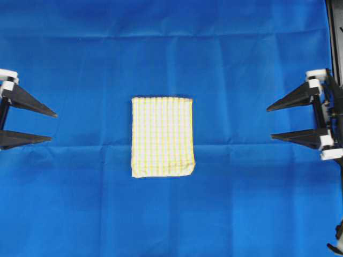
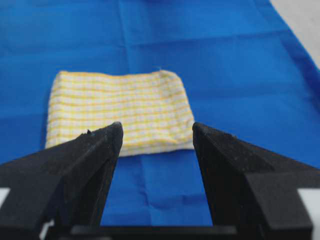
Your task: Fold the yellow towel.
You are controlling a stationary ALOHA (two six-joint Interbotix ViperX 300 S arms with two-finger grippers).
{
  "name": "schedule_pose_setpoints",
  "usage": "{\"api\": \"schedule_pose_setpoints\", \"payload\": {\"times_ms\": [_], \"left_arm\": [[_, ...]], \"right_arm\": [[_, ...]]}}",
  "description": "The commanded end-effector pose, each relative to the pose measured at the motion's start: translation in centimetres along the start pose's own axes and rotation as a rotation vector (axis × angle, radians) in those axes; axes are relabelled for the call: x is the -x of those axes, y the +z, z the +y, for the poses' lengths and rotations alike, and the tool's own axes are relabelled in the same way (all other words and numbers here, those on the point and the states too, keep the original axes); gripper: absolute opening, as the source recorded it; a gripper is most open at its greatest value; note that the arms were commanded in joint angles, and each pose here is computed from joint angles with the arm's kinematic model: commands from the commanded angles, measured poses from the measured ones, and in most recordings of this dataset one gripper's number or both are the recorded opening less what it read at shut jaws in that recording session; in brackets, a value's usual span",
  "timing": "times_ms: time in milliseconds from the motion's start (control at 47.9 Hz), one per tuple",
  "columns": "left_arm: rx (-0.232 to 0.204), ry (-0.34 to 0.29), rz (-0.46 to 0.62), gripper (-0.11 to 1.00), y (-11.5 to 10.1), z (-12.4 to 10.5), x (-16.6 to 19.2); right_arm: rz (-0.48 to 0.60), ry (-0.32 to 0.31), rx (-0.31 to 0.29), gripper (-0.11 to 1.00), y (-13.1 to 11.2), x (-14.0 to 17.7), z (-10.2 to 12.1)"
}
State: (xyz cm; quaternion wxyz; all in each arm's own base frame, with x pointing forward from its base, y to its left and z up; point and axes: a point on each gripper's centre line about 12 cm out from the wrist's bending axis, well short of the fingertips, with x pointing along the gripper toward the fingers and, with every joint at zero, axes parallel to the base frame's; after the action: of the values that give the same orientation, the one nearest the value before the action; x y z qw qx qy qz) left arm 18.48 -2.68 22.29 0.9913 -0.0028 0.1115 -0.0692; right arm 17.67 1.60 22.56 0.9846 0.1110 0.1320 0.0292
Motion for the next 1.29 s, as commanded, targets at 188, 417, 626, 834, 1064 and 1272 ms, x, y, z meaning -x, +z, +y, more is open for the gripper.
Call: {"api": "schedule_pose_setpoints", "payload": {"times_ms": [188,417,626,834,1064,1272], "left_arm": [[-0.005,0.010,-0.060,0.52,-1.4,0.2,1.9],[-0.004,0.017,-0.049,0.52,-3.2,0.4,2.3],[-0.008,0.019,-0.065,0.52,-4.1,0.4,2.5],[-0.009,0.019,-0.059,0.52,-4.3,0.4,2.5],[-0.009,0.019,-0.054,0.52,-4.3,0.4,2.5],[-0.009,0.018,-0.054,0.52,-4.3,0.4,2.5]], "right_arm": [[-0.016,-0.004,0.010,0.67,-1.8,1.1,-0.5],[-0.008,-0.031,0.005,0.67,-3.1,0.8,-1.2],[-0.006,-0.055,0.000,0.67,-3.6,0.5,-1.6],[-0.007,-0.054,-0.003,0.67,-3.5,0.5,-1.5],[-0.012,-0.053,-0.003,0.67,-3.4,0.5,-1.5],[-0.012,-0.052,-0.002,0.67,-3.4,0.5,-1.5]]}}
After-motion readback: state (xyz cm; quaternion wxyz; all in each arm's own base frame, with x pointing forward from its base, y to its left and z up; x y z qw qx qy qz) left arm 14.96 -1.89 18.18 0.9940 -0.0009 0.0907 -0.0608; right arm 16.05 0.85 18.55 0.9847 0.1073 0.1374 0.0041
